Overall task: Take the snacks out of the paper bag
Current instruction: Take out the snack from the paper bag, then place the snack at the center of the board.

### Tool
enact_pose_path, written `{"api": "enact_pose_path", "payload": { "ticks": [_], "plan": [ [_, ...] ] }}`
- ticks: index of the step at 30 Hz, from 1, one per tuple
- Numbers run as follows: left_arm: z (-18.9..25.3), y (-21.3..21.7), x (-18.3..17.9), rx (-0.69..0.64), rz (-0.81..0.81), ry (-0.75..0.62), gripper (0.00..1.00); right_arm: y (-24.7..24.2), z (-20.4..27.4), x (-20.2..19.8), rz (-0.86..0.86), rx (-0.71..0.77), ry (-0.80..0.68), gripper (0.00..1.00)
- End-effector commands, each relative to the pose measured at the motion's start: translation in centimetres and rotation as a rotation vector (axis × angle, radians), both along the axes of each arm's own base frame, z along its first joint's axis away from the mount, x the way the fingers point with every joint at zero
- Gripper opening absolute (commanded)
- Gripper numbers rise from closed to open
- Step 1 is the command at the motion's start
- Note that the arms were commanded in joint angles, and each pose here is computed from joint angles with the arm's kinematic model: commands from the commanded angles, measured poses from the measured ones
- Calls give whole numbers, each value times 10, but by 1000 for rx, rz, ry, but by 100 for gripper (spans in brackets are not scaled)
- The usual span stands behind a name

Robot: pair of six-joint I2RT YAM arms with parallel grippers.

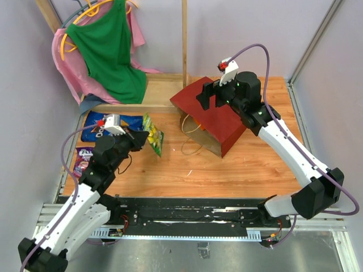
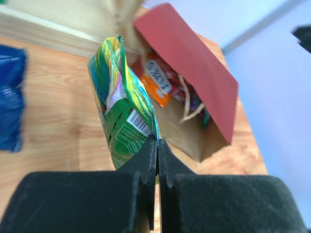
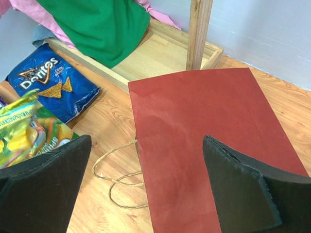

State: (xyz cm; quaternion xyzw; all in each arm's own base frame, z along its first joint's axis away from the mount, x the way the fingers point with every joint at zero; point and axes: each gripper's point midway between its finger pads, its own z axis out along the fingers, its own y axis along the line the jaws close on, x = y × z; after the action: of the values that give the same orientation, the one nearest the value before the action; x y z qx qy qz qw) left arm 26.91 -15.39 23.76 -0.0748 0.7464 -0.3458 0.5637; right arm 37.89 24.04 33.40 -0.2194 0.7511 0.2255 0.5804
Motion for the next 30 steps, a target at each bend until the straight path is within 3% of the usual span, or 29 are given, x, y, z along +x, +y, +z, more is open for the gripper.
{"api": "enact_pose_path", "payload": {
  "ticks": [1,6,13,21,23,24,25,26,27,30],
  "plan": [
    [-16,56,0,4,315,91,1,9,9,-8,36,46,-11,99],
    [-41,78,-8,13,440,173,0,12,8,-9,49,62,1,99],
    [-60,107,-33,-112,597,231,1,12,6,-10,51,60,6,99],
    [-95,139,-57,-129,765,302,1,17,5,-11,71,72,18,99],
    [-105,146,-58,-133,836,351,14,16,6,-12,69,73,14,99],
    [-112,151,-60,-113,879,382,27,16,7,-13,69,74,12,99],
    [-116,155,-62,-93,918,416,49,15,7,-13,68,73,9,99],
    [-120,160,-64,-68,961,447,79,14,9,-14,65,73,5,99],
    [-123,165,-68,-41,1004,478,96,14,8,-14,64,72,4,99],
    [-123,182,-79,38,1140,548,100,13,8,-15,64,73,3,98]
  ]
}}
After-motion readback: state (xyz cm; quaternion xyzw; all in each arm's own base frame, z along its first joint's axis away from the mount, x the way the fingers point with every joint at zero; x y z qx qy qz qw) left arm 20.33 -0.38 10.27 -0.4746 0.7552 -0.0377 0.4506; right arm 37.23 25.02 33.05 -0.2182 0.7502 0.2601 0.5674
